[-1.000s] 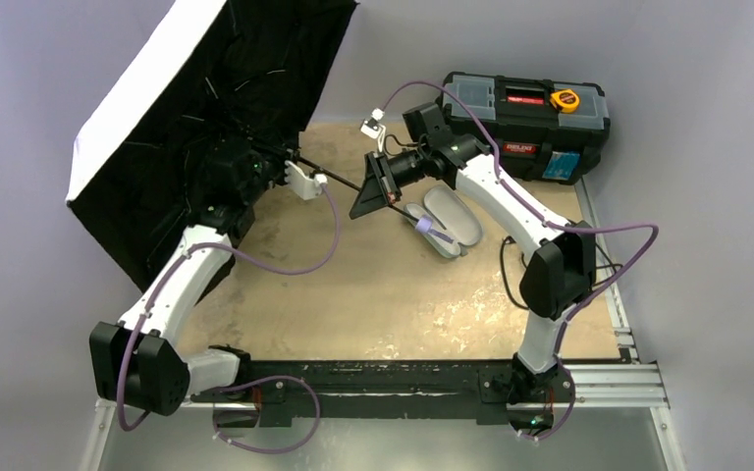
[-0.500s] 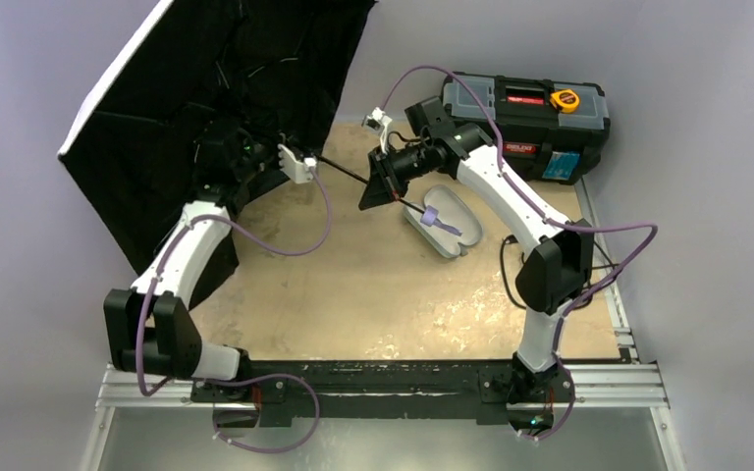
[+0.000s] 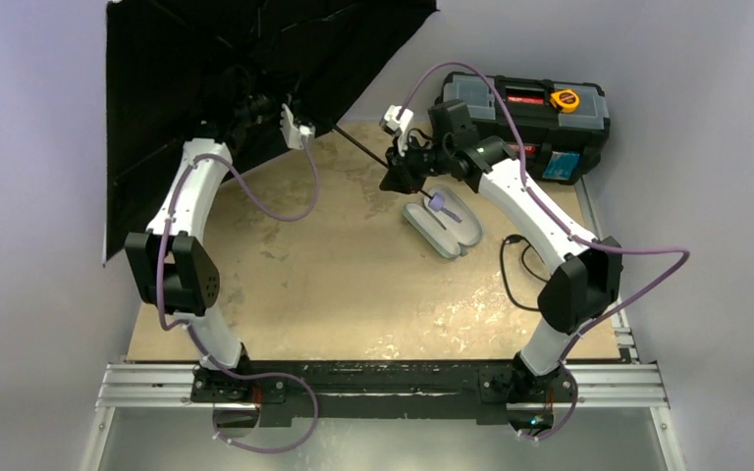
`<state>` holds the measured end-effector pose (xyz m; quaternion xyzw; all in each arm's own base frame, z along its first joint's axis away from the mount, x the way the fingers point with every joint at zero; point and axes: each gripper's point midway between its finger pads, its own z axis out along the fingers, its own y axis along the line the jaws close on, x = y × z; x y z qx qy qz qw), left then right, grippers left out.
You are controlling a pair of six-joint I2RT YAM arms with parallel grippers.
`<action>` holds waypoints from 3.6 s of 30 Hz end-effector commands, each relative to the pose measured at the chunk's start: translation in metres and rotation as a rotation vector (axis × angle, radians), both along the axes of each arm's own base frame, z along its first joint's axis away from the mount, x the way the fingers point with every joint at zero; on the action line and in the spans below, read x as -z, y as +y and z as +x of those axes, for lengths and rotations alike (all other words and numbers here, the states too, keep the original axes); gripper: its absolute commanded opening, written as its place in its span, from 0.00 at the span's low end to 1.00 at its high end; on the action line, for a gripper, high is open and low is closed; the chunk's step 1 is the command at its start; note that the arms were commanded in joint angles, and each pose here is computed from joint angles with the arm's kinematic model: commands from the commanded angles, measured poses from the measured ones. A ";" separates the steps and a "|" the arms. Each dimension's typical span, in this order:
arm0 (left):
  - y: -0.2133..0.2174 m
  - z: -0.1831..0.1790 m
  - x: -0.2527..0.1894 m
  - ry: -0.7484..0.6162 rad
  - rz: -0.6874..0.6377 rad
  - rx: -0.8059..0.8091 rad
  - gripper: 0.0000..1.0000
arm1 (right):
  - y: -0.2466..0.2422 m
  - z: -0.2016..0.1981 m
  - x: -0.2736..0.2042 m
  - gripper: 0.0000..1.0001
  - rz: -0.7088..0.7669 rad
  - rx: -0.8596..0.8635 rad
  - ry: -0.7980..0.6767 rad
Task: Open the umbrella
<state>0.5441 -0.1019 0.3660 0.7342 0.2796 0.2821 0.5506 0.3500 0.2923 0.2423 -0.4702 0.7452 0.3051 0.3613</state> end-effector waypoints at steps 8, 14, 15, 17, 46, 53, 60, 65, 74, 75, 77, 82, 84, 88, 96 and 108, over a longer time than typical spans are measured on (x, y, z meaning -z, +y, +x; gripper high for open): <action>0.355 -0.026 -0.211 -0.609 0.084 -1.004 0.00 | -0.074 -0.146 0.031 0.00 -0.185 -0.245 0.425; 0.358 -0.050 -0.258 -0.696 0.111 -0.969 0.00 | -0.075 -0.141 0.036 0.00 -0.197 -0.257 0.414; 0.363 -0.053 -0.262 -0.704 0.126 -0.970 0.00 | -0.077 -0.141 0.038 0.00 -0.205 -0.258 0.410; 0.376 -0.060 -0.269 -0.729 0.154 -0.979 0.00 | -0.080 -0.140 0.042 0.00 -0.215 -0.255 0.410; 0.126 -0.080 -0.045 -0.307 0.010 -0.462 0.24 | -0.004 -0.112 -0.024 0.00 0.098 -0.290 0.354; 0.102 -0.103 -0.023 -0.225 0.006 -0.396 0.43 | 0.000 -0.111 -0.038 0.00 0.174 -0.264 0.333; 0.085 -0.118 -0.014 -0.189 0.024 -0.378 0.33 | 0.005 -0.109 -0.054 0.00 0.225 -0.266 0.322; 0.072 -0.129 -0.004 -0.142 0.004 -0.391 0.47 | 0.009 -0.106 -0.056 0.00 0.255 -0.247 0.340; 0.060 -0.140 0.006 -0.106 -0.049 -0.465 0.36 | 0.009 -0.106 -0.056 0.00 0.262 -0.236 0.349; 0.061 -0.142 0.007 -0.099 -0.064 -0.474 0.40 | 0.009 -0.107 -0.056 0.00 0.265 -0.238 0.351; 0.056 -0.150 0.011 -0.082 -0.078 -0.454 0.50 | 0.010 -0.105 -0.057 0.00 0.270 -0.237 0.347; 0.043 -0.167 0.014 -0.079 -0.103 -0.424 0.48 | 0.010 -0.103 -0.058 0.00 0.274 -0.235 0.346; 0.041 -0.172 0.016 -0.054 -0.123 -0.432 0.46 | 0.010 -0.103 -0.059 0.00 0.281 -0.240 0.349; 0.035 -0.176 0.020 -0.051 -0.142 -0.442 0.45 | 0.012 -0.102 -0.061 0.00 0.286 -0.246 0.350; 0.041 -0.174 0.035 0.018 -0.181 -0.582 0.29 | 0.005 -0.107 -0.061 0.00 0.288 -0.258 0.345; 0.243 -0.139 0.007 -0.137 -0.140 -1.057 0.27 | -0.049 -0.109 -0.044 0.00 0.188 -0.223 0.337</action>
